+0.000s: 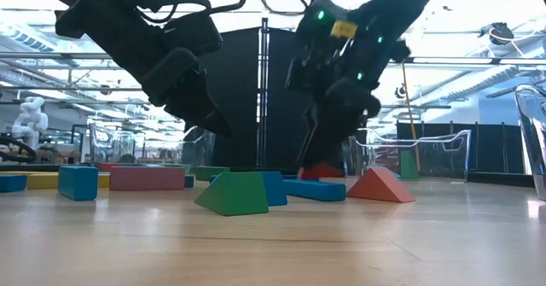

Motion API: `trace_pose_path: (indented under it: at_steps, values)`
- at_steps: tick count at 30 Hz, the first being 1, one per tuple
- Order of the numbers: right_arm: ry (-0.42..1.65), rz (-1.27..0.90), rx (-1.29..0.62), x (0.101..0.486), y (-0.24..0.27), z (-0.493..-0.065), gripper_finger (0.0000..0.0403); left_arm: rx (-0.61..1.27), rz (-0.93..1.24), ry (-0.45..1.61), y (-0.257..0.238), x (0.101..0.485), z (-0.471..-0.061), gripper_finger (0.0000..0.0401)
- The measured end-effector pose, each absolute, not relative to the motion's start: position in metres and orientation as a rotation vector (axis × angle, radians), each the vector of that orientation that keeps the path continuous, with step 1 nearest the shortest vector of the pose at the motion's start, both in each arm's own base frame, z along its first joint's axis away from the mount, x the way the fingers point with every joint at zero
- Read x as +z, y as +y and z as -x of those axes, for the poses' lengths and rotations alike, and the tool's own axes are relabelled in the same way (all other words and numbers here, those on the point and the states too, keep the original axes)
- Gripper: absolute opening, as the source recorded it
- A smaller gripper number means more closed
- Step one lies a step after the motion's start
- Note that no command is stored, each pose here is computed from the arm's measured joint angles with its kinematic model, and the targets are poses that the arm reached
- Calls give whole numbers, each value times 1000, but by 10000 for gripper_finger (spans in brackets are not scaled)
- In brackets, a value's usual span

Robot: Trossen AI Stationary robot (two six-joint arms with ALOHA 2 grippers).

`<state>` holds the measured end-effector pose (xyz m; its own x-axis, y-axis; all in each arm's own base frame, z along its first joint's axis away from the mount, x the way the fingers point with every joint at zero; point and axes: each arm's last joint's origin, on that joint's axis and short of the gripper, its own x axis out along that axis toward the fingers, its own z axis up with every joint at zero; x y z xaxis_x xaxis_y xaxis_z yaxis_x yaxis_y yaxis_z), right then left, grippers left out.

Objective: Sort blocks by size
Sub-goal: Put the red triangular block into the top right transparent bin

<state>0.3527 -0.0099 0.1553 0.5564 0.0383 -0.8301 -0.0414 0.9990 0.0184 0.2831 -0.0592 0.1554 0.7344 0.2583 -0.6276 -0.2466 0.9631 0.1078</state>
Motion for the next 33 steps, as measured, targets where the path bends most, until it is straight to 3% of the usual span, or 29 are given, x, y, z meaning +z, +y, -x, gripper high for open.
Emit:
trace_pose_path:
  at_steps: [10,20,33]
  values:
    - [1024,106,-124,212,-20,-314,131,277,-16,689,-59,156,-283,317]
    - [942,42,-388,272,-80,-256,131,277,-16,686,-59,156,-284,317]
    - [969,-231,-791,275,-189,-197,132,272,-16,664,-59,157,-285,317]
